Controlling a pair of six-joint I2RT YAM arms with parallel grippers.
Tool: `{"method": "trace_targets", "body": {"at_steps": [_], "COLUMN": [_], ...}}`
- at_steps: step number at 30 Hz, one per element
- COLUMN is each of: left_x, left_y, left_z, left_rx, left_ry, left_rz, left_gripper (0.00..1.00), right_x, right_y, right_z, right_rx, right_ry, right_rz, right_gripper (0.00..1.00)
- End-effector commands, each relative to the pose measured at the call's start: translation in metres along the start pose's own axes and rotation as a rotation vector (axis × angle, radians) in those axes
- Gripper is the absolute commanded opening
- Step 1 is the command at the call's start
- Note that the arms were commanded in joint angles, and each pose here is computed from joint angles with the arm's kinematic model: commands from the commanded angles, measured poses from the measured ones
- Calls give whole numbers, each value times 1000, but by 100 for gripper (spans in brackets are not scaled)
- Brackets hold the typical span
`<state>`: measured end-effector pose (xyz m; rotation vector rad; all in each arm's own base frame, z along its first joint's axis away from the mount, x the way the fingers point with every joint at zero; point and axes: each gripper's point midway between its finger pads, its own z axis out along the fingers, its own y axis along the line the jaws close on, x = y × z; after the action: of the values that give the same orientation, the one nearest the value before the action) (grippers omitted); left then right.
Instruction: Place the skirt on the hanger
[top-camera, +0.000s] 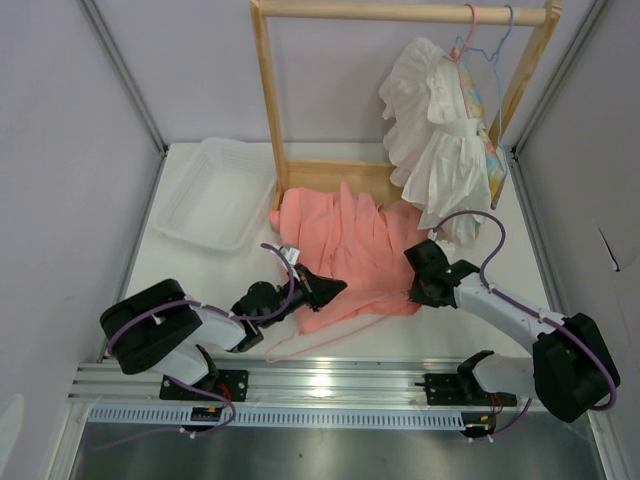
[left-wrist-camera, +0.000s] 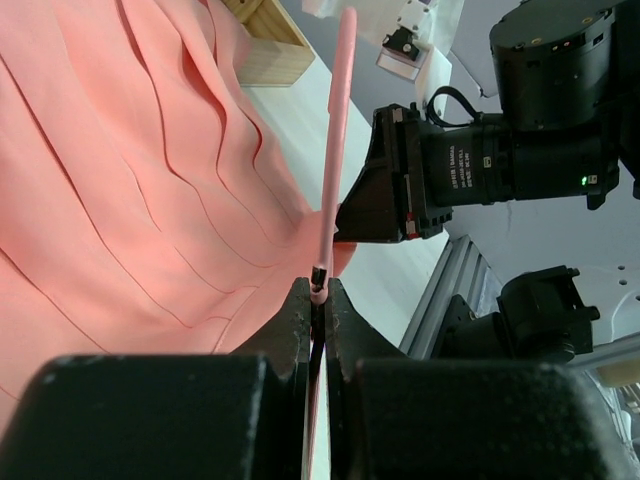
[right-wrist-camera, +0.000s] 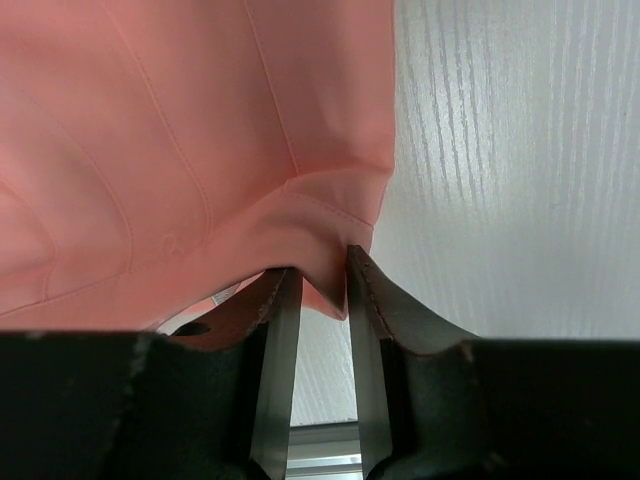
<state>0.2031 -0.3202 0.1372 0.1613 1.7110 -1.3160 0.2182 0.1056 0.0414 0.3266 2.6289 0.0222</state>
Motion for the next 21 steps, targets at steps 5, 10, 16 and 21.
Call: {"method": "trace_targets", "body": {"at_steps": [5, 10, 16, 21], "left_x": [-92, -90, -89, -94], "left_y": [-94, -97, -98, -102], "left_z": [-4, -1, 0, 1], "left_rx": [359, 370, 372, 374], "left_ry": [-364, -355, -354, -375], "left_rz": [26, 30, 40, 52], "left_gripper": [0, 0, 0, 0], "right_x": [-18, -23, -30, -28], "right_y": [2, 3, -2, -5], "right_z": [-8, -15, -22, -19], "right_rx": [-19, -39, -23, -6], "right_ry": [-63, -80, -102, -97], "right_rz": [35, 59, 83, 84], "right_gripper": [27, 25, 27, 24]}}
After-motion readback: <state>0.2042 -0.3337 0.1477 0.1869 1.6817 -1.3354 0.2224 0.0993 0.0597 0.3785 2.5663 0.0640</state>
